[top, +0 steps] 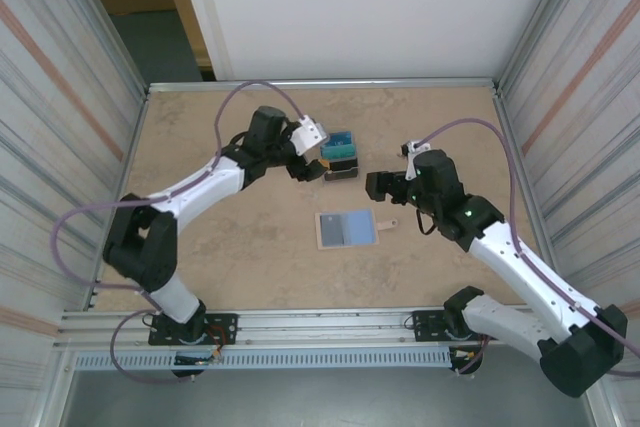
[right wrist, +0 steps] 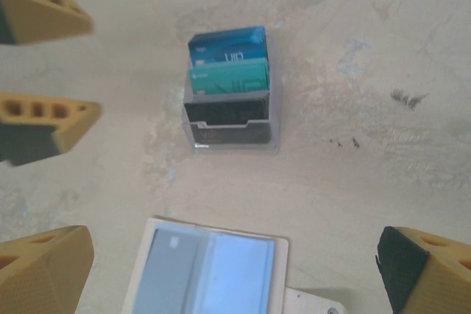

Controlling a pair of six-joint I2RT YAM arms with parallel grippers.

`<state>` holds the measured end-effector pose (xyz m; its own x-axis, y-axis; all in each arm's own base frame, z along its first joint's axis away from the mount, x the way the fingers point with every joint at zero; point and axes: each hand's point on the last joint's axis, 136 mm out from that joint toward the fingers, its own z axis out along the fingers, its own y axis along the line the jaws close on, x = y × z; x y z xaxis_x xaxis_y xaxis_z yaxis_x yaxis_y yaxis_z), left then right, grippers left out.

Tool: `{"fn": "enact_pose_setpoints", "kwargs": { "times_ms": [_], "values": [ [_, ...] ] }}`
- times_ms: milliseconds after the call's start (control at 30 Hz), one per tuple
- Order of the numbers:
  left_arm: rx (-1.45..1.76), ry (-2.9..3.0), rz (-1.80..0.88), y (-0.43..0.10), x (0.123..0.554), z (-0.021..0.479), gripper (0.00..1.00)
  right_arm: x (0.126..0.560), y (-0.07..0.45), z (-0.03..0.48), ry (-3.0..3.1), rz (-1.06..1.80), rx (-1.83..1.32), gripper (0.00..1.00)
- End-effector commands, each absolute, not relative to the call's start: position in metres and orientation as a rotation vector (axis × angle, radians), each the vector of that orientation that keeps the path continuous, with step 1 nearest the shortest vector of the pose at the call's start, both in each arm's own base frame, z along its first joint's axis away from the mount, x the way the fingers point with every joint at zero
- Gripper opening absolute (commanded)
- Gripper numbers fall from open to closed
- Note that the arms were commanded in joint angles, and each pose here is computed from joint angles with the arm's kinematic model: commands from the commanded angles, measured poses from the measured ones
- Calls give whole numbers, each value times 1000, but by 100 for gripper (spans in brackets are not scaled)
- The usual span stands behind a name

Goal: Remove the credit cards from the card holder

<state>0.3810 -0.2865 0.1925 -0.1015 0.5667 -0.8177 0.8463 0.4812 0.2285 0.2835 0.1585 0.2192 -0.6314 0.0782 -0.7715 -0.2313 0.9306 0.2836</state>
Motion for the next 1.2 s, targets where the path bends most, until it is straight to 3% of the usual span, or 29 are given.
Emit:
{"fn": "enact_pose_setpoints", "kwargs": {
  "times_ms": [0, 367, 767, 1167],
  "values": [
    [949, 1789, -307, -264, 386, 217, 99, 291, 161, 205, 2276, 446, -30, 99],
    [433, 1855, -159, -174, 353, 219, 99, 279, 216, 138, 2520, 318, -143, 80],
    [120, 1906, -81, -110, 321, 190, 99, 251, 274, 81, 2710, 243, -364, 46],
    [54, 1955, -20, -93, 317, 175, 99, 240, 298, 50, 2787, 169, -493, 39]
  ]
}}
